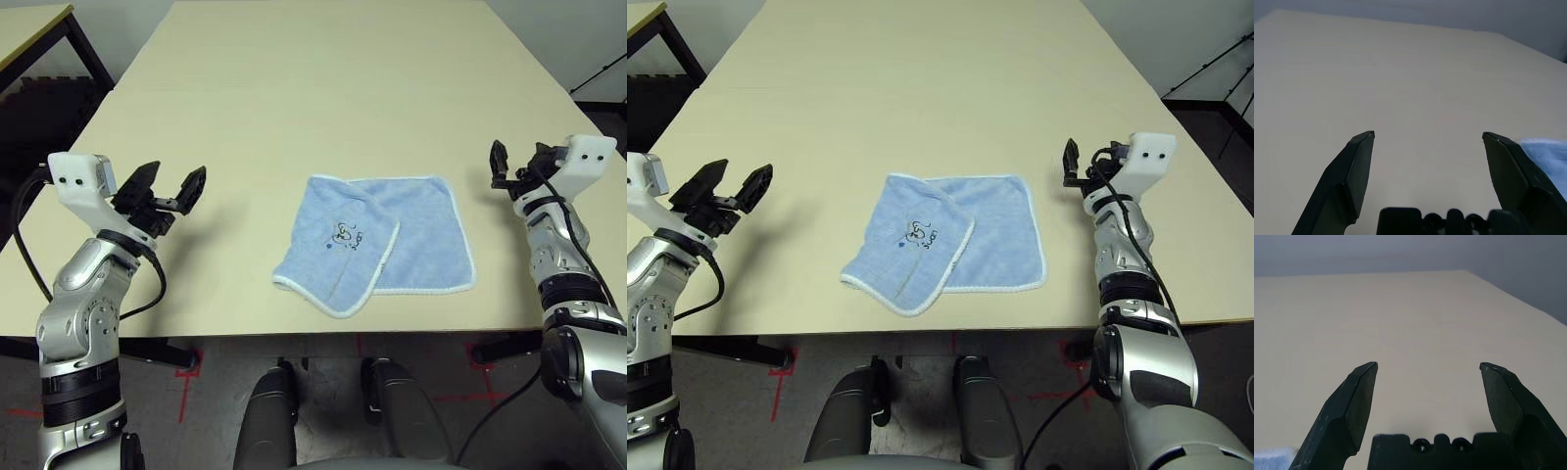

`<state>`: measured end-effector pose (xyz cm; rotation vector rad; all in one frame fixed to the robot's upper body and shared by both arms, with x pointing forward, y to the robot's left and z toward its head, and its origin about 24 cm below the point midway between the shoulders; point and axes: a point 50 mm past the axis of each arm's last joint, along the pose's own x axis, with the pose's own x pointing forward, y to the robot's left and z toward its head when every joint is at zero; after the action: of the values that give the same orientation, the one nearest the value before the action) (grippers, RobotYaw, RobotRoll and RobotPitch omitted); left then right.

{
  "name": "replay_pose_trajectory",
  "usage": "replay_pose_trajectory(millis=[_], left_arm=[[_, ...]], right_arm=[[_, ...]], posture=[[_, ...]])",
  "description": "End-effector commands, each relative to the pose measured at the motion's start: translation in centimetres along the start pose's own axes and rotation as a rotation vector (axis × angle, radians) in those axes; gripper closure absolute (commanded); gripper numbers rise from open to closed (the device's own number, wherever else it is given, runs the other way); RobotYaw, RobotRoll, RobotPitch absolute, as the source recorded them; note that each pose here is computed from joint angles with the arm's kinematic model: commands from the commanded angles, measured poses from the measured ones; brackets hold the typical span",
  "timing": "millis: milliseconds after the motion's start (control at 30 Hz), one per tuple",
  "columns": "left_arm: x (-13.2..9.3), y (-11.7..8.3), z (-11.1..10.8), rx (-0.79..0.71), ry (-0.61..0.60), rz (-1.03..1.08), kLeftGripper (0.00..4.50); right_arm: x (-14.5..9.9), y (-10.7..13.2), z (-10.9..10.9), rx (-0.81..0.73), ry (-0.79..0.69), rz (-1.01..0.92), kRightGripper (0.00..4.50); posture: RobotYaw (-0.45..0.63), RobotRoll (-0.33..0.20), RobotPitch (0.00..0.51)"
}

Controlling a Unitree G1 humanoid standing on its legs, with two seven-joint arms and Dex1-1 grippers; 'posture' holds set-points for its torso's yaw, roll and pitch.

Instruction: Fold the towel and set it aside.

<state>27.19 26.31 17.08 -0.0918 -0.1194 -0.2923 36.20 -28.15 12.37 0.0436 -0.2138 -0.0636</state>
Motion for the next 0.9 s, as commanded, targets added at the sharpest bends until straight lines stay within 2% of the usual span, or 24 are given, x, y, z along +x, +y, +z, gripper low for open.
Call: replay_pose_trajectory(millis=[33, 433, 700, 900], left_arm=[[0.4, -1.2, 0.8, 0.114, 0.028, -0.023, 0.03], [0.6, -3.7, 0.3, 0.232, 0.002, -0.383, 0.03], [-0.7, -4.9, -0.4, 0.257, 0.079, -0.674, 0.03], [-1.2, -4.9, -0.3, 0.262, 0.124, -0.781, 0.03]], right_arm=[[0.0, -0.4, 0.1, -0.002, 0.001, -0.010, 0.00], [-0.1, -0.8, 0.3, -0.010, -0.003, -0.009, 0.00], [-0.2, -0.7, 0.3, -0.024, 0.005, 0.010, 0.00], [-0.3, -0.5, 0.2, -0.031, 0.008, 0.045, 0.00]], posture=[[-0.12, 0.000, 0.143], [-0.13, 0.000, 0.142], [-0.12, 0.000, 0.148], [-0.13, 0.000, 0.149]])
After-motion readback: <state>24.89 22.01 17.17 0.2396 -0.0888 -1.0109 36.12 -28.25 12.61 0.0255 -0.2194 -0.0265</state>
